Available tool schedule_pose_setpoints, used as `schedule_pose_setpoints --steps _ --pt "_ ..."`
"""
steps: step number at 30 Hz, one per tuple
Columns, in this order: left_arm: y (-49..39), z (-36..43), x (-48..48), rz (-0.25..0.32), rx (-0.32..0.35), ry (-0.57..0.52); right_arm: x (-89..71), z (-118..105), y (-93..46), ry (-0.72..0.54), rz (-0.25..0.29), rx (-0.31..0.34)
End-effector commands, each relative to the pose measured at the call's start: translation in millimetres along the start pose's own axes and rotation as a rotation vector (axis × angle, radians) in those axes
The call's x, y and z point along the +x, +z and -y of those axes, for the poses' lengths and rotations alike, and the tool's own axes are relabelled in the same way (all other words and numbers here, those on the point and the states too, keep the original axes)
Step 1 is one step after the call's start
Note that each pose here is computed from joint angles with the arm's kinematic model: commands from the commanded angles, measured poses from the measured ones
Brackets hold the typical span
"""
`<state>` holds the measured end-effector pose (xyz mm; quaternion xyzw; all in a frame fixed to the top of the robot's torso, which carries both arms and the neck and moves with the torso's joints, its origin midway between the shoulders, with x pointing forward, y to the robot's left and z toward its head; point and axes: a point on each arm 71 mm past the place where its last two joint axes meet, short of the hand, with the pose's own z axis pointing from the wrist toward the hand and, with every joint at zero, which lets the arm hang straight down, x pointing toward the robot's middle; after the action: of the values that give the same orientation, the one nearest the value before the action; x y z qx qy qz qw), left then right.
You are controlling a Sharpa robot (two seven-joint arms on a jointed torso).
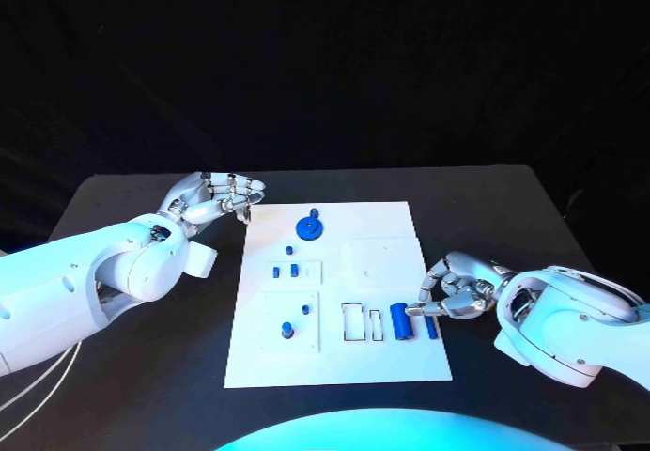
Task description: Assemble the parts on the task board
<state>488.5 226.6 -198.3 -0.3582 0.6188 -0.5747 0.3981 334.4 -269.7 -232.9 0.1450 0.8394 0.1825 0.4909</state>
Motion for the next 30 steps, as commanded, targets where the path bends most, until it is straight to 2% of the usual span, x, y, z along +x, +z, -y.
schedule_pose_setpoints --steps 1,14,25,30 --pt "0.1 1.2 2.7 -0.014 0.009 -0.008 5.7 1 1.4 -0.068 0.003 0.040" --pt "-1.4 1.1 1.6 -0.012 0.008 -0.008 26.0 -5 10.5 -0.084 -0.027 0.032" --pt "-2.4 1.0 0.3 -0.010 0.007 -0.008 50.6 -5 17.5 -0.109 -0.107 0.051" --pt "-2.9 0.9 -0.5 -0.009 0.006 -0.008 56.1 -6 17.9 -0.115 -0.116 0.058"
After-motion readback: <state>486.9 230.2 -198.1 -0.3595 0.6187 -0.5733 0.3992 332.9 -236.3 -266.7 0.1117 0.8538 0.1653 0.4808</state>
